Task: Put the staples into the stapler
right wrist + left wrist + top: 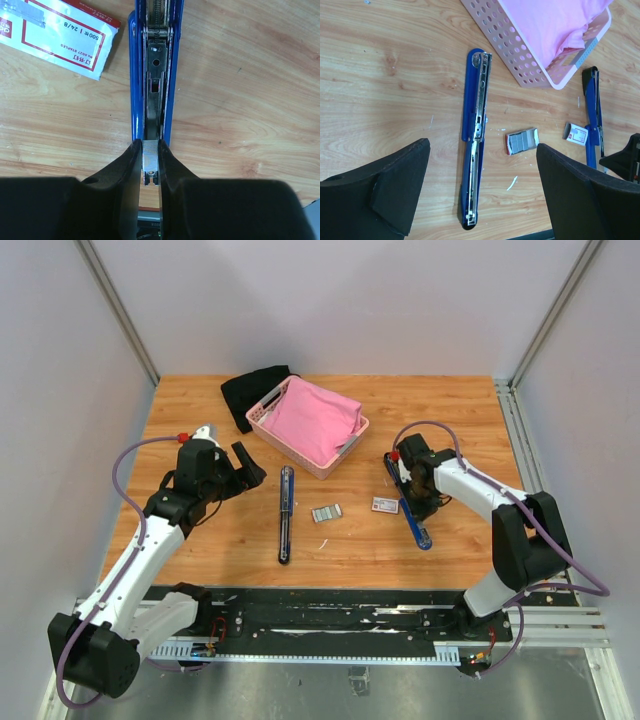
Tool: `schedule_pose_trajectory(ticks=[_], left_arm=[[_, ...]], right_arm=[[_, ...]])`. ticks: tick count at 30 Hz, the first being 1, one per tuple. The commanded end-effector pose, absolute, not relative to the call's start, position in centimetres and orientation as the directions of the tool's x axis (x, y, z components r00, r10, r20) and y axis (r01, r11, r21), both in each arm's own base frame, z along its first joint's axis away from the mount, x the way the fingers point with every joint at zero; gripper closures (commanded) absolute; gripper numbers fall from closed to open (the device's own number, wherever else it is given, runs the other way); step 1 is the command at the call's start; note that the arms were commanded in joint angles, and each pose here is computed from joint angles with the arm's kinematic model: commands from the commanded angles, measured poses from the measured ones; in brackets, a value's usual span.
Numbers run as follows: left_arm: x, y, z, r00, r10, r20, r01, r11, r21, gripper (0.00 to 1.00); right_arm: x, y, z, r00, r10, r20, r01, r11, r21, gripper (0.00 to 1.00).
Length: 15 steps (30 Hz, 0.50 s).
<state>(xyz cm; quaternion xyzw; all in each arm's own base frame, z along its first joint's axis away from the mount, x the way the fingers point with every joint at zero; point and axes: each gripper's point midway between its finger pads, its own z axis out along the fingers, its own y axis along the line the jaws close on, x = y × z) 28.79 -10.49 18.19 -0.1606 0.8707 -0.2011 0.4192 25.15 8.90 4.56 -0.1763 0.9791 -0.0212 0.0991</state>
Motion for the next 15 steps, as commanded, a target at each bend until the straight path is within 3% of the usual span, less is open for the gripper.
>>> schedule_pose_trajectory(ticks=[1, 15], left_arm=[[29.0, -10.6, 19.5, -0.573, -0.441, -0.691, -0.082, 0.869, -0.487, 0.08], [29.1, -11.0, 19.7, -0.594, -0.405, -0.695, -0.049, 0.881, -0.471, 0.08]], right_arm=[[24.0, 9.8, 3.8, -0.935, -0.312, -0.171, -0.314, 0.949, -0.018, 0.89], [24.1, 16.2, 6.3, -0.940, -0.224, -0.256, -0.242, 0.969, 0.043, 0.89]])
